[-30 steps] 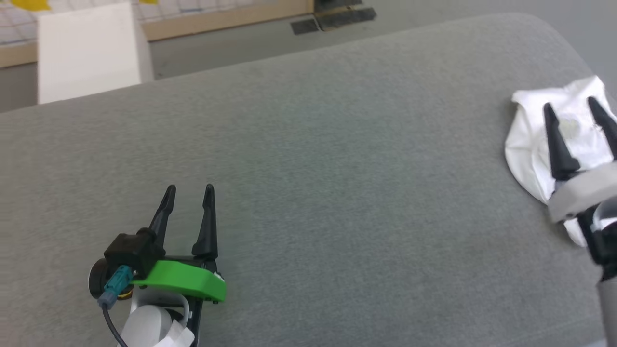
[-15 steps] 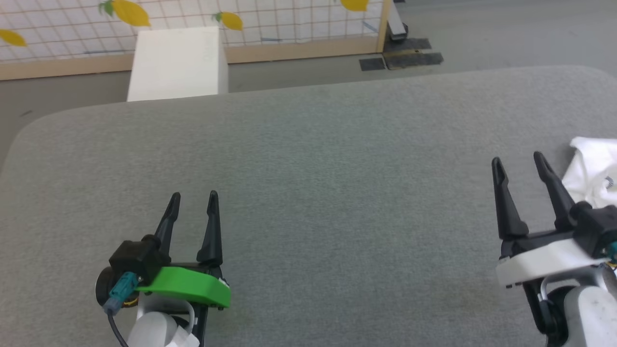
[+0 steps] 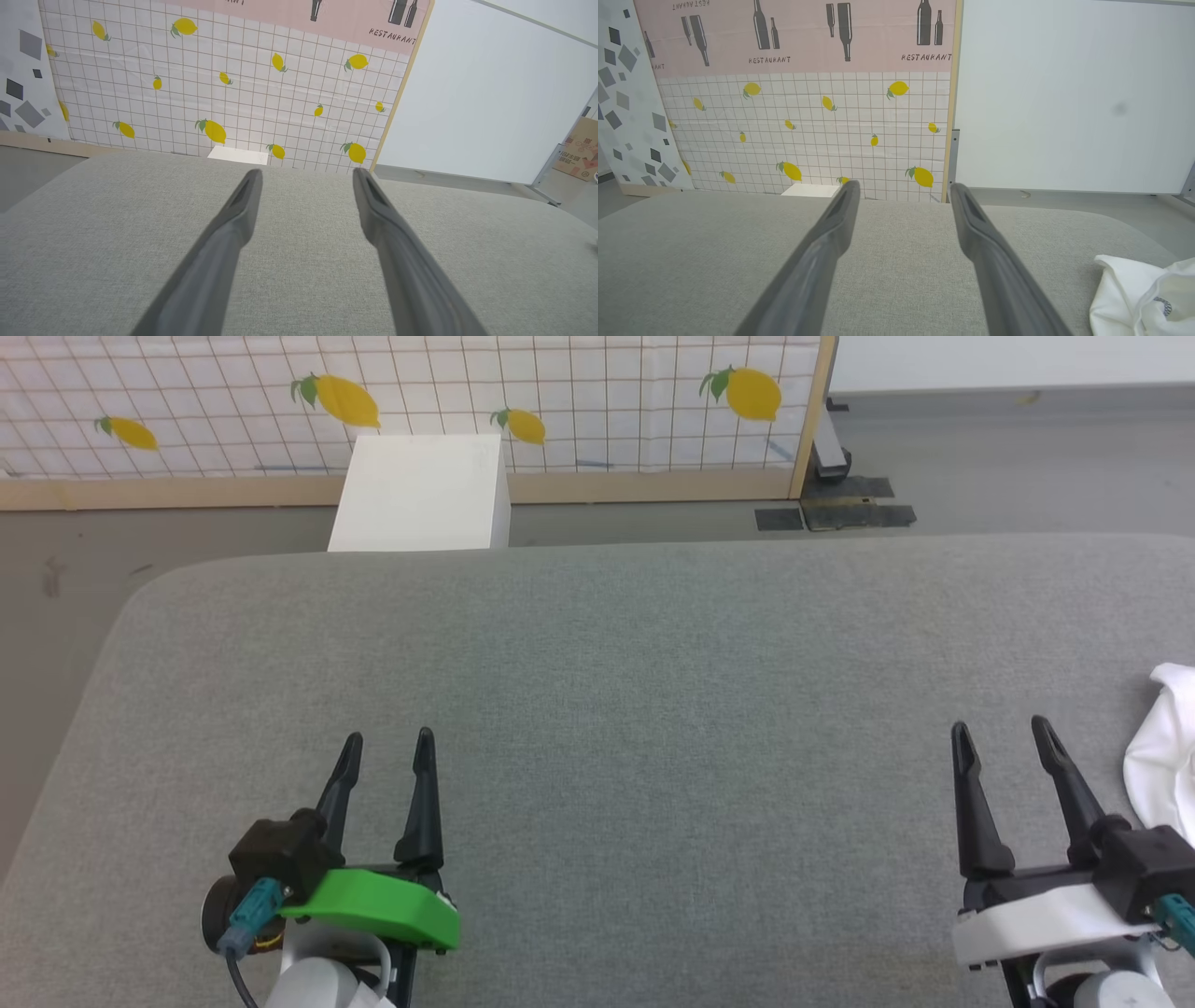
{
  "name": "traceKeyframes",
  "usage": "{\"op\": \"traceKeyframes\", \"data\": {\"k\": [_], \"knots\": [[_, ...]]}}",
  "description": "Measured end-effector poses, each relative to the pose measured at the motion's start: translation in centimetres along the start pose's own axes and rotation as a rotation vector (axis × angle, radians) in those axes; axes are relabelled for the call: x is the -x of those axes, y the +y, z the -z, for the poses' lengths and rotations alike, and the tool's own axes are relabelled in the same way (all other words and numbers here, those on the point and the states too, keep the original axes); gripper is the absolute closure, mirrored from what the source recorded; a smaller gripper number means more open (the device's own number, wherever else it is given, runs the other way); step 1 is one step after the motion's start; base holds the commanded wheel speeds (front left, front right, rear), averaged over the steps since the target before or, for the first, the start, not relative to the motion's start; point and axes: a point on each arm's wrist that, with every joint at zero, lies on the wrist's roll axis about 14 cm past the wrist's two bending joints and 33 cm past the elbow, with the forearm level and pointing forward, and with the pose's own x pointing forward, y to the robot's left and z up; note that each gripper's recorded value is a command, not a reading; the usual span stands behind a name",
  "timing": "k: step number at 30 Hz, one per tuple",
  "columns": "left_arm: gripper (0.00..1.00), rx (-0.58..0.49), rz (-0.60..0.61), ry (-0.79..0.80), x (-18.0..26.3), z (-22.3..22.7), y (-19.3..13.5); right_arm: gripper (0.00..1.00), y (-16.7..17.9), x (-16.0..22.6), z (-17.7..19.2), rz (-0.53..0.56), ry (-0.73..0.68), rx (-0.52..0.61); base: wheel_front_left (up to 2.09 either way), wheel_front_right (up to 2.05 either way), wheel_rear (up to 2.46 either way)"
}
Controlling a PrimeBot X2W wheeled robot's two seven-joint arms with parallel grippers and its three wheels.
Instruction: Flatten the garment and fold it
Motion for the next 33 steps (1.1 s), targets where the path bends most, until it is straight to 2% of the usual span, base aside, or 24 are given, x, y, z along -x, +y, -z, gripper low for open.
{"op": "traceKeyframes", "data": {"k": [22,23,33], "knots": [[0.00,-0.001,-0.027,0.025,0.9,0.7,0.5,0.00,-0.5,1.1,1.4,0.021,0.037,-0.017,0.00,0.00,0.00],[1.00,0.002,-0.028,0.027,0.9,0.8,0.5,1.00,-0.5,1.1,1.4,0.021,0.038,-0.018,0.00,0.00,0.00],[1.00,0.002,-0.028,0.027,0.9,0.8,0.5,1.00,-0.5,1.1,1.4,0.021,0.038,-0.015,0.00,0.00,0.00]]}}
